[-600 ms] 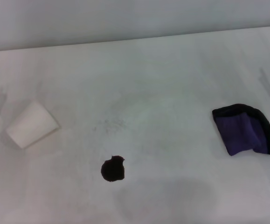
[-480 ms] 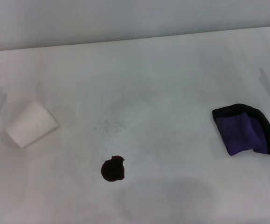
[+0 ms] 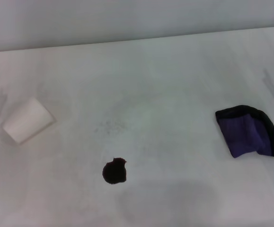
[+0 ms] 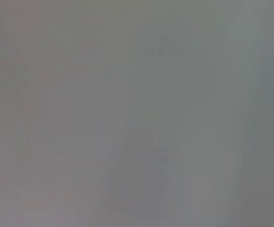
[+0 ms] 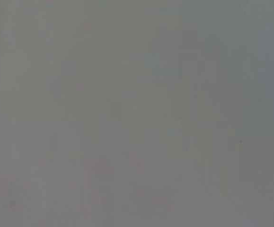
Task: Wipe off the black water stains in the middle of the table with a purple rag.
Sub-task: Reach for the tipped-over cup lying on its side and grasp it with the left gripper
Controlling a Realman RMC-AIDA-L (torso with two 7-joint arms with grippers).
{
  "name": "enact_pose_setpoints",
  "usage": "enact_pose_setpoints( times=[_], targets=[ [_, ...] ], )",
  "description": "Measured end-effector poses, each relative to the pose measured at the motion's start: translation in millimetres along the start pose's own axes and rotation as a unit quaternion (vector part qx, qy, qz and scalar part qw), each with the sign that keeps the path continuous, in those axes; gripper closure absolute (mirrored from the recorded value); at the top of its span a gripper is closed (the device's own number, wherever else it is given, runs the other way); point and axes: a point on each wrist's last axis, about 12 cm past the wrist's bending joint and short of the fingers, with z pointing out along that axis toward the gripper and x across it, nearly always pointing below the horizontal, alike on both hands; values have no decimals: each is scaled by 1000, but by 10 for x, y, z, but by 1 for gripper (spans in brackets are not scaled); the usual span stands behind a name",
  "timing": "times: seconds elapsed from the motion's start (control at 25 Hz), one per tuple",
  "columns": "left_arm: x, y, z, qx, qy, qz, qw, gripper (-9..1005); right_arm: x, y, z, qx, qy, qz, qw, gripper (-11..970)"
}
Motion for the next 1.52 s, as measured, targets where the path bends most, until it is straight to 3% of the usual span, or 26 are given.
enact_pose_setpoints(
  times=[0.32, 0.52, 0.68, 0.96, 1.08, 1.2, 1.52],
  targets=[
    [-35, -26, 65, 19, 1, 0, 1000, 105, 2, -5, -7, 2, 0, 0, 1000, 104],
    [-159, -100, 283, 79, 8, 8, 997, 106, -2, -6, -2, 0, 0, -1, 1000, 104],
    [-286, -70, 496, 125, 43, -10, 991, 106, -4, -3, 2, -2, -1, -2, 1000, 104],
    [-620, 14, 846, 238, 192, -6, 952, 106, 7, 4, -11, -2, 2, -1, 1000, 104],
    [-822, 71, 916, 265, 282, 28, 922, 106, 10, 4, -16, -2, 3, -1, 1000, 104],
    [-1027, 70, 923, 276, 340, 73, 896, 106, 20, -2, -34, 2, 5, 1, 1000, 104],
    [-1554, -12, 746, 309, 389, 193, 846, 106, 39, 28, -26, -2, 12, 5, 1000, 104]
  ],
)
